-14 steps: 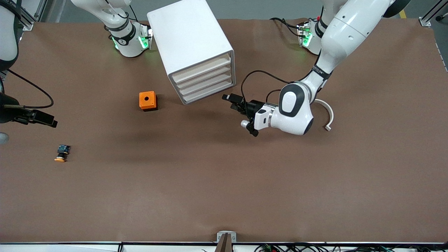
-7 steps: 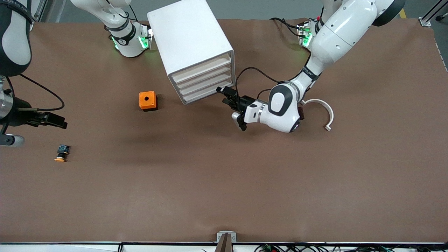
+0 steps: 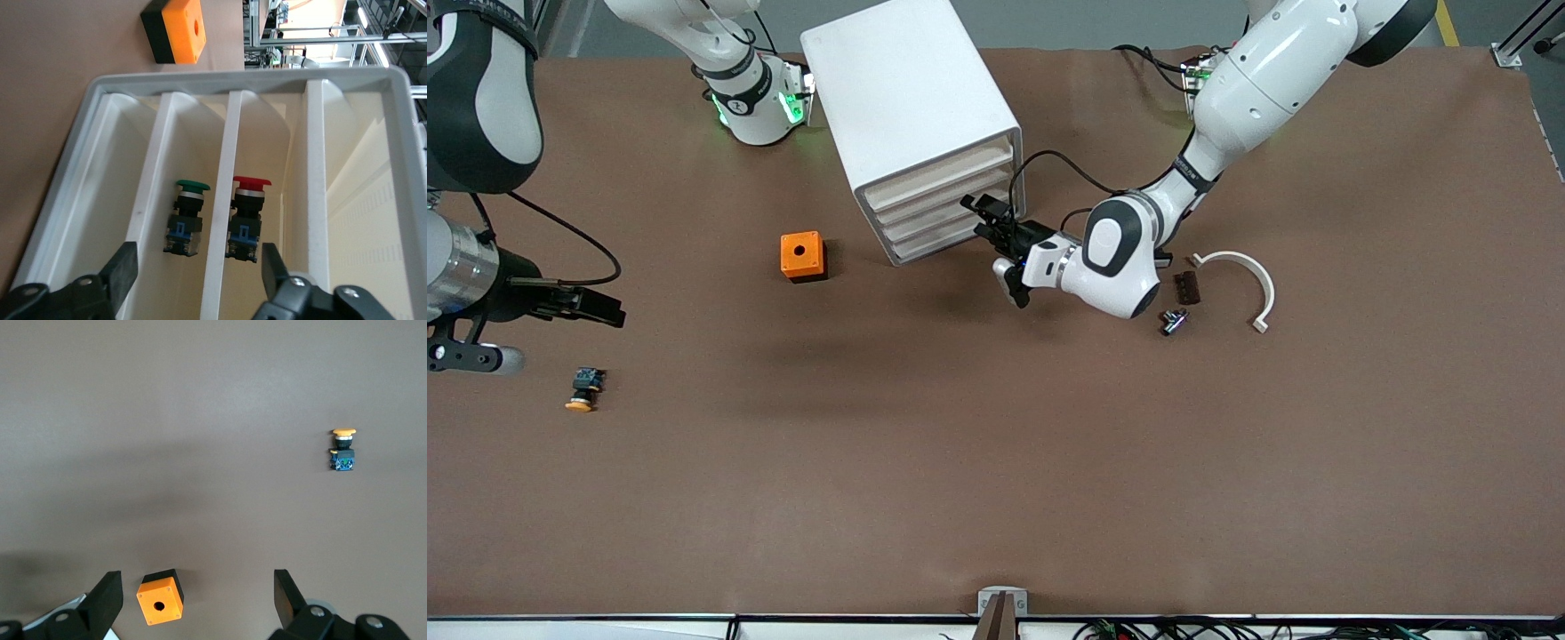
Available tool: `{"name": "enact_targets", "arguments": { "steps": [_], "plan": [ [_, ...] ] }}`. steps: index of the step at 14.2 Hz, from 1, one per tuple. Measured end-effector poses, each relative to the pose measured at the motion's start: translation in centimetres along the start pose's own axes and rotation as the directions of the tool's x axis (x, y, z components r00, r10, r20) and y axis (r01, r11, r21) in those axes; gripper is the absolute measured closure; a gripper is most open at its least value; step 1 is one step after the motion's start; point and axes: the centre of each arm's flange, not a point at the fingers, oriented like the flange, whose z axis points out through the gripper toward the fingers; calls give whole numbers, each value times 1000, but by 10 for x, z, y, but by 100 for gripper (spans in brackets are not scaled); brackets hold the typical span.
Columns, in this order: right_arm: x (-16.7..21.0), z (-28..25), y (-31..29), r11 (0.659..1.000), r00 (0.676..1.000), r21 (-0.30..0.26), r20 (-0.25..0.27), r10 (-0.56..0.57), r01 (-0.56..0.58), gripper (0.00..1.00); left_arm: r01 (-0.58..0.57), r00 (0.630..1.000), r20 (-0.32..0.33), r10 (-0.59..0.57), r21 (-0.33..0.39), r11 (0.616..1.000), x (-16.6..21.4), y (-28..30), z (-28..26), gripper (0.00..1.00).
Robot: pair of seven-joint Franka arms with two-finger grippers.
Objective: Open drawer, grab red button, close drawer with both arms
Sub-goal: 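Pull the drawer open with the left gripper while the right gripper approaches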
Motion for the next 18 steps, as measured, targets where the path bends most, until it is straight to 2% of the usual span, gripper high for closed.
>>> {"name": "enact_targets", "arguments": {
  "steps": [1,2,6,11,12,13,14,15,16,17,18],
  "plan": [
    [-1,0,0,1000,1000,-1,5,9,-9,0,1,1000,5,-1,-6,1000,-1,1,7,18],
    [-1,1,0,1000,1000,-2,12,26,-26,0,2,1000,7,-2,-12,1000,-2,3,14,24],
    [-8,4,-19,993,992,-14,46,121,-120,0,17,1000,-1,-17,-36,999,-4,9,32,26],
    [-14,8,-42,984,982,-29,61,179,-177,0,28,999,-27,-29,-27,999,-4,11,44,35],
    [-14,9,-43,980,978,-31,62,197,-196,0,30,999,-31,-31,-27,999,-4,11,46,41],
    [-15,10,-45,978,976,-33,64,210,-208,0,31,999,-33,-32,-25,999,-4,11,47,41],
    [-16,11,-48,975,973,-36,67,219,-217,0,31,999,-34,-32,-24,999,-4,11,48,46],
    [-17,12,-52,973,971,-38,69,228,-226,0,31,999,-31,-32,-24,999,-4,11,49,58],
    [-18,13,-58,971,969,-41,70,237,-235,0,30,999,-27,-31,-24,999,-5,12,52,66],
    [-20,13,-65,968,966,-44,69,251,-248,0,30,999,-24,-30,-23,999,-6,12,54,66],
    [-22,13,-73,965,963,-47,67,261,-258,0,29,999,-25,-30,-20,999,-6,12,55,72]
  ]
}}
